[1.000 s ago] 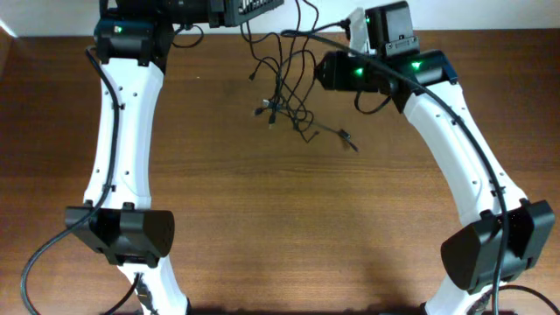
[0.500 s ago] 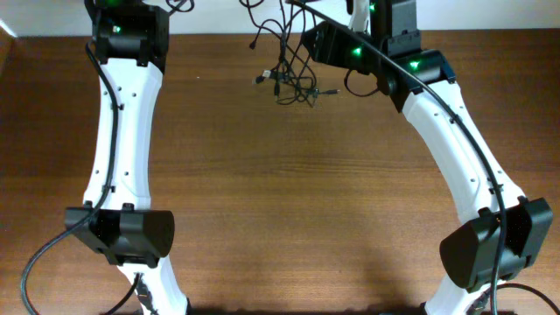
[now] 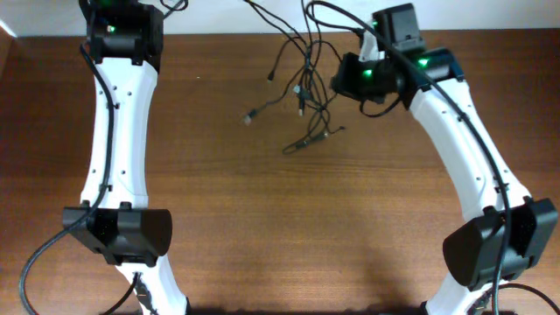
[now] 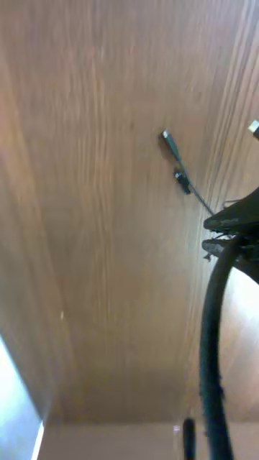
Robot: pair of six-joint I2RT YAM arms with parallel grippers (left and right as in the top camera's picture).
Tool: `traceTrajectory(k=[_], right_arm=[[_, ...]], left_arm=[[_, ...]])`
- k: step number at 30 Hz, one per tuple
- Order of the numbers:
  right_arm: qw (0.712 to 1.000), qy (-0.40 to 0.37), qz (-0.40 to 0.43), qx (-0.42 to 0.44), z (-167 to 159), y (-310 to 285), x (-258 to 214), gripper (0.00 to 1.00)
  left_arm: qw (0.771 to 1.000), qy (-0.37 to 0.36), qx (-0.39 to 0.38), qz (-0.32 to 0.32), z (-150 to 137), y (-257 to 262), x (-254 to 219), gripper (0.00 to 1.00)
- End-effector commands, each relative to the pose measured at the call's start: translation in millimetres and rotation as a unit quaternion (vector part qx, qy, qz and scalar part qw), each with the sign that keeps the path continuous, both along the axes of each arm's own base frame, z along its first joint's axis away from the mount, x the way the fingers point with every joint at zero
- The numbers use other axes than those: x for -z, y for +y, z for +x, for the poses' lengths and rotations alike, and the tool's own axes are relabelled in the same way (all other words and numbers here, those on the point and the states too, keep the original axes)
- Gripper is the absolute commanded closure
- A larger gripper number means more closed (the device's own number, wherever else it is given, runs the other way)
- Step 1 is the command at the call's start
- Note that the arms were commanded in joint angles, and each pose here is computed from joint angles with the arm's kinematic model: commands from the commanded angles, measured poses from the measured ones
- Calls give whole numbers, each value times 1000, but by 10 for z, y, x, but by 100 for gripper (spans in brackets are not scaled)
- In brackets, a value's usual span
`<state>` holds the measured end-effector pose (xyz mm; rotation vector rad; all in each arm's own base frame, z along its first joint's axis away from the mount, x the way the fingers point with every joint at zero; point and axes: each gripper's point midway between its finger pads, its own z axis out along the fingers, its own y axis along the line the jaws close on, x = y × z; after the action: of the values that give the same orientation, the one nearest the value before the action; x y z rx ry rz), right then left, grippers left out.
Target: Untangle cables
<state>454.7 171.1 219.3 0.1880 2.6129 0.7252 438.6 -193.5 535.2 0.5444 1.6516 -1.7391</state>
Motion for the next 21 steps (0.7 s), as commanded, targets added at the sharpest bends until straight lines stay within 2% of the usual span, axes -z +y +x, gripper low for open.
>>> traceTrajectory(k=[1,3,4,7,10,12,14,16,17,19,21], right_arm=[[998,-22,-53,25,-72,-539,-194,96],[995,-28,-83,51,-190,-788,-338,96],[992,-33,-103,59,-268,-887,-414,96],[978,-32,-177,106,-551,-1234,-590,96],[961,-24,-237,139,-790,-1510,-691,96],[950,-28,-264,166,-991,-1704,-842,96],[946,-43,-259,190,-1117,-1850,-999,96],[938,-58,-254,228,-1291,-2078,-1178,96],[932,-63,-253,250,-1392,-2209,-1257,96],[923,-67,-250,284,-1581,-2408,-1361,96],[917,-66,-246,307,-1743,-2544,-1416,96]], left_arm=[[995,-80,-38,39,141,148,200,100],[991,-12,-109,72,422,267,588,100],[981,26,-164,104,583,368,840,100],[922,89,-297,231,833,691,1520,100],[882,102,-334,317,810,855,1857,100],[811,133,-393,412,760,1228,2182,100],[745,158,-443,472,695,1569,2352,100],[665,177,-488,537,601,1944,2501,100],[642,184,-496,555,572,2048,2556,99],[622,192,-501,570,556,2154,2630,96],[612,199,-503,577,569,2219,2699,92]])
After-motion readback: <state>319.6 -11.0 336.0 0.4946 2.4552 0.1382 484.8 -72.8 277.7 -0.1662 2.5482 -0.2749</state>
